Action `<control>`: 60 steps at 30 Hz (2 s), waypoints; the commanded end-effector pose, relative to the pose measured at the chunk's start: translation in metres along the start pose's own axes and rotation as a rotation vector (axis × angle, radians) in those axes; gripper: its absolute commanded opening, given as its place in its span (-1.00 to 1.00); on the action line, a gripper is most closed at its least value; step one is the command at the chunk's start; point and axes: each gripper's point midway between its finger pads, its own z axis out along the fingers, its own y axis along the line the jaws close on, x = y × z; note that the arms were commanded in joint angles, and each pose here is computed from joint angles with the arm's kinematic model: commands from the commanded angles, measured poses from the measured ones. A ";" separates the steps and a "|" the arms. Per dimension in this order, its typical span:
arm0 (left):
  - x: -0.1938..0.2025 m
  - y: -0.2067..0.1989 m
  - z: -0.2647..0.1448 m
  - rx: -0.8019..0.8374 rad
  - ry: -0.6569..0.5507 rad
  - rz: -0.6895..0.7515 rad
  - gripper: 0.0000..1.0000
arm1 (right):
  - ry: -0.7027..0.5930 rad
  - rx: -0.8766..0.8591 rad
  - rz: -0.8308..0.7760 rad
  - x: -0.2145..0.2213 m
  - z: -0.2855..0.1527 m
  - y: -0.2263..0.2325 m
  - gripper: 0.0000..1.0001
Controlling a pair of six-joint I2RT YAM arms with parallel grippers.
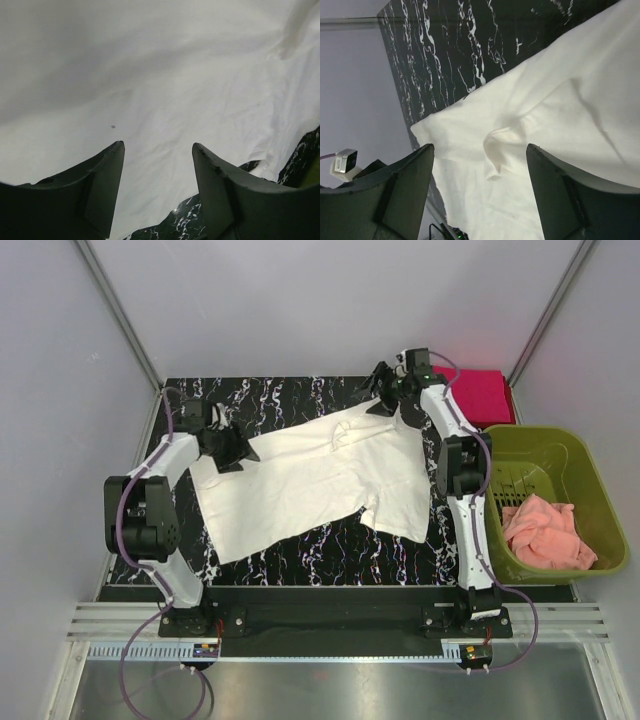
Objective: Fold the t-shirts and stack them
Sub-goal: Fold the tshirt
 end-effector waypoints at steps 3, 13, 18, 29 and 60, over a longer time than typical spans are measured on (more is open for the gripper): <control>-0.016 -0.100 0.016 0.263 -0.063 0.152 0.30 | -0.166 0.122 -0.221 -0.039 -0.067 0.022 0.55; -0.024 -0.194 0.102 0.152 -0.180 0.435 0.02 | -0.151 0.243 -0.356 -0.040 -0.101 -0.041 -0.37; -0.039 -0.205 0.127 0.057 -0.241 0.477 0.07 | -0.106 0.192 -0.364 -0.034 -0.086 -0.047 0.08; -0.016 -0.223 0.150 -0.044 -0.268 0.698 0.07 | -0.066 0.110 -0.326 -0.025 -0.077 -0.047 0.16; 0.013 -0.250 0.167 -0.127 -0.291 0.923 0.07 | -0.081 0.090 -0.268 -0.021 -0.094 -0.053 0.13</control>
